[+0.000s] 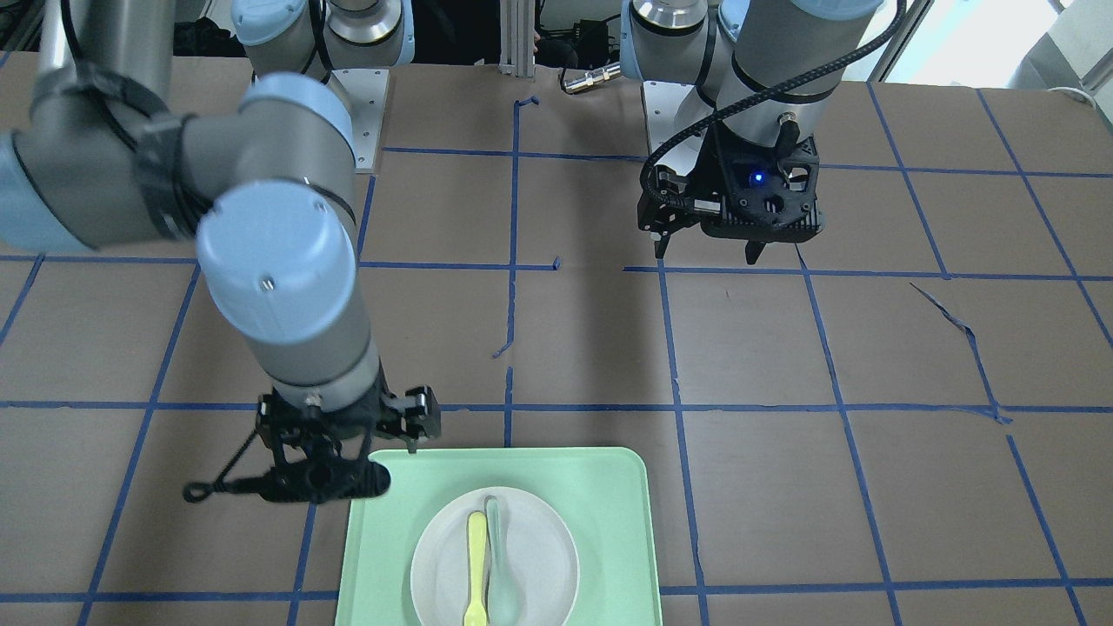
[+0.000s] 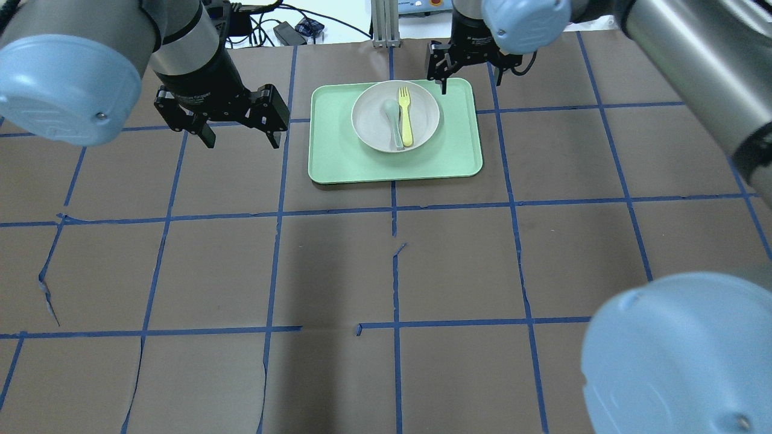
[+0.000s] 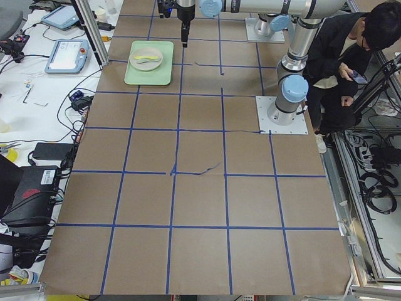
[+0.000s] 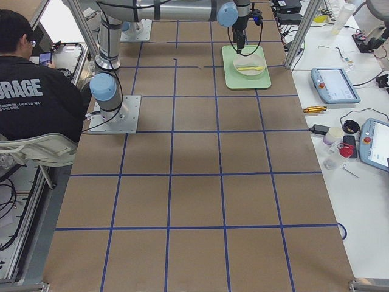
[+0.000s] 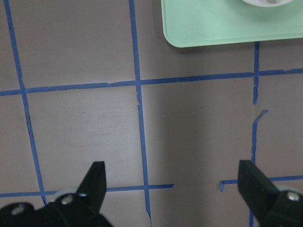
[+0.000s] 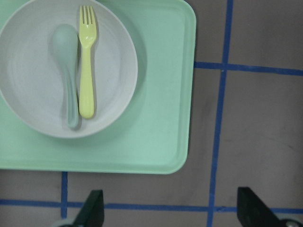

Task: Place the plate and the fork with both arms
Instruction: 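Move the right gripper over the plate and grasp the yellow fork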

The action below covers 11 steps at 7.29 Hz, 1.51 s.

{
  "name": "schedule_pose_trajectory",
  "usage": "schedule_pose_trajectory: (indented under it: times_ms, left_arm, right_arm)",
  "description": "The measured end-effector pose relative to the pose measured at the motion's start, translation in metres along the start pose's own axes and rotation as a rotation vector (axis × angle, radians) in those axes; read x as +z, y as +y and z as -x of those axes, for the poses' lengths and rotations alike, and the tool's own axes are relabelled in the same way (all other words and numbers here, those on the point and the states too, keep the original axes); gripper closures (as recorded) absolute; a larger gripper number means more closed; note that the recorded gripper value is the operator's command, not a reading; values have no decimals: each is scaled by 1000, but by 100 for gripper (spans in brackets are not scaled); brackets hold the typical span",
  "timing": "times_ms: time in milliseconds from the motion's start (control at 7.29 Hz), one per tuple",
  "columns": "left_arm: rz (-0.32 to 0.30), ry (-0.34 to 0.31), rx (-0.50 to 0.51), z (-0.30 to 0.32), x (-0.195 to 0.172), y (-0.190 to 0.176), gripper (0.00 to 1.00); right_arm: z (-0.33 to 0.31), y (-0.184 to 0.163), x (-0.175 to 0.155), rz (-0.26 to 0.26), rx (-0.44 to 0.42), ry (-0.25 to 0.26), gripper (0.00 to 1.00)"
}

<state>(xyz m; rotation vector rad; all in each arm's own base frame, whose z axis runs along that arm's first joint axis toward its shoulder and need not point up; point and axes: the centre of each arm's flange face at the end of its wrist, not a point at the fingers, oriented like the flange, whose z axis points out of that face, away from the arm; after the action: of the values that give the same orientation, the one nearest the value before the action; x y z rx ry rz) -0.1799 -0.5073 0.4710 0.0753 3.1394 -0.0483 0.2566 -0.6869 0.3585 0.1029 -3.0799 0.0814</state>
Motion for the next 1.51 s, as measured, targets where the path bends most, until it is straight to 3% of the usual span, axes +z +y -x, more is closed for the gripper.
schedule_pose_trajectory:
  times_ms: [137, 275, 549, 824, 1510]
  left_arm:
    - [6, 1, 1, 0, 3, 0, 0]
    - [9, 1, 2, -1, 4, 0, 0]
    - [14, 1, 3, 0, 7, 0, 0]
    - [16, 0, 3, 0, 8, 0, 0]
    - [21, -3, 3, 1, 10, 0, 0]
  right_arm:
    - [20, -21, 40, -10, 9, -4, 6]
    - [36, -29, 67, -12, -15, -20, 13]
    - [56, -38, 115, -7, -116, -60, 47]
    - [60, -43, 137, -13, -138, -67, 49]
    - [69, -51, 161, -54, -82, -128, 50]
